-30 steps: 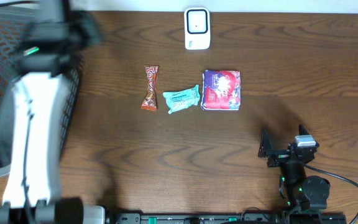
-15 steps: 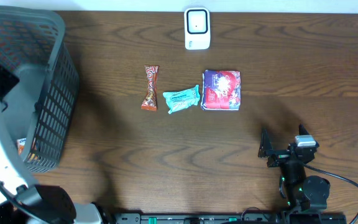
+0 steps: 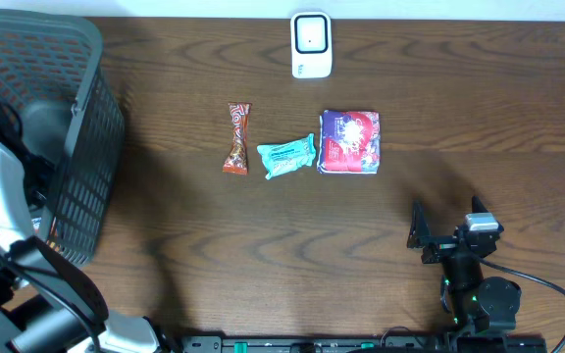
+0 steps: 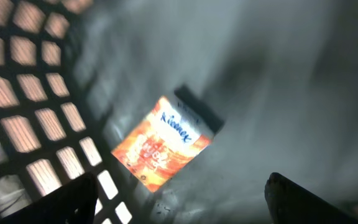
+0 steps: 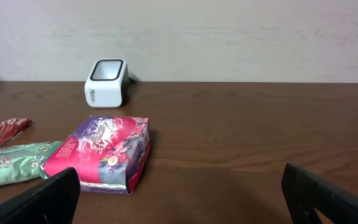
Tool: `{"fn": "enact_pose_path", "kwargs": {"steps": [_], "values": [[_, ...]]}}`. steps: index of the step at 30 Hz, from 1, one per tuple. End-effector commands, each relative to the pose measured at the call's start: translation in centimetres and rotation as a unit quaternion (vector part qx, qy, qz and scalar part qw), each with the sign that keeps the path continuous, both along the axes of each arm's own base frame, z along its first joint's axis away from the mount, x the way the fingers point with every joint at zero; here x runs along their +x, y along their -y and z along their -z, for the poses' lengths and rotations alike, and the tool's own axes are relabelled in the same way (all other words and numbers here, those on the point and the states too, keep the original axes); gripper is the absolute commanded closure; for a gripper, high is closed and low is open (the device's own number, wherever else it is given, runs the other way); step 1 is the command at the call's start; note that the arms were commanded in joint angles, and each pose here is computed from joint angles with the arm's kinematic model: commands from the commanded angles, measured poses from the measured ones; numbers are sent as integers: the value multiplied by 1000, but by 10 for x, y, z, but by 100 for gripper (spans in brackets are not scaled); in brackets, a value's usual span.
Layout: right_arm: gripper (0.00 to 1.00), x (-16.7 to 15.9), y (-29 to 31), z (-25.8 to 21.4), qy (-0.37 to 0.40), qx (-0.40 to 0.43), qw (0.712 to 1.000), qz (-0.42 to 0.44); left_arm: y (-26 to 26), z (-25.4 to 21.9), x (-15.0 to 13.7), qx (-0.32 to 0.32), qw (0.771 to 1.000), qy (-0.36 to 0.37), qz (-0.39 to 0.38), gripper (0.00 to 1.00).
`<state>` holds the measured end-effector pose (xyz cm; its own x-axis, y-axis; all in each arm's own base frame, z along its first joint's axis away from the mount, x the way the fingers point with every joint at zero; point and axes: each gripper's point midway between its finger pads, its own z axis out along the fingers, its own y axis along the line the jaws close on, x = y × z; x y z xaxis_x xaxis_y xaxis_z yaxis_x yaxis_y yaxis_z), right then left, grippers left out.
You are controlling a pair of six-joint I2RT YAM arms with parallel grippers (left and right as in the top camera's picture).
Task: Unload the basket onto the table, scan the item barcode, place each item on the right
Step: 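Reach into the basket and grasp the orange Kleenex tissue pack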
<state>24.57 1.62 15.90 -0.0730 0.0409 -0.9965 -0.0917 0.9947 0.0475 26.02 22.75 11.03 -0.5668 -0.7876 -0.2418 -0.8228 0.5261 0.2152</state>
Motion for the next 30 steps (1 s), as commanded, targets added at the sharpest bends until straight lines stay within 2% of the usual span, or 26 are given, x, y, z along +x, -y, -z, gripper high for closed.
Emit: {"fn": "enact_pose_path", "kwargs": {"steps": [1,14,19,23,26,27,28,30], "values": [[1,0,-4,1,0,3,1000,-7,3,21,-8,-8,1000,-26,2,14],[1,0,-4,1,0,3,1000,-7,20,80,-33,-50,995,-86,1,14],[1,0,-4,1,0,3,1000,-7,18,93,-31,-47,995,-82,1,15],[1,0,-4,1,0,3,1000,-7,13,93,-22,-36,997,-64,2,44],[1,0,-4,1,0,3,1000,-7,11,93,-19,-31,998,-57,1,70],[1,0,-4,1,0,3,1000,-7,10,93,-18,-30,998,-55,1,85],[1,0,-4,1,0,3,1000,-7,10,93,-17,-29,998,-54,1,92],[1,0,-4,1,0,3,1000,-7,8,90,-15,-26,998,-49,1,93]]}}
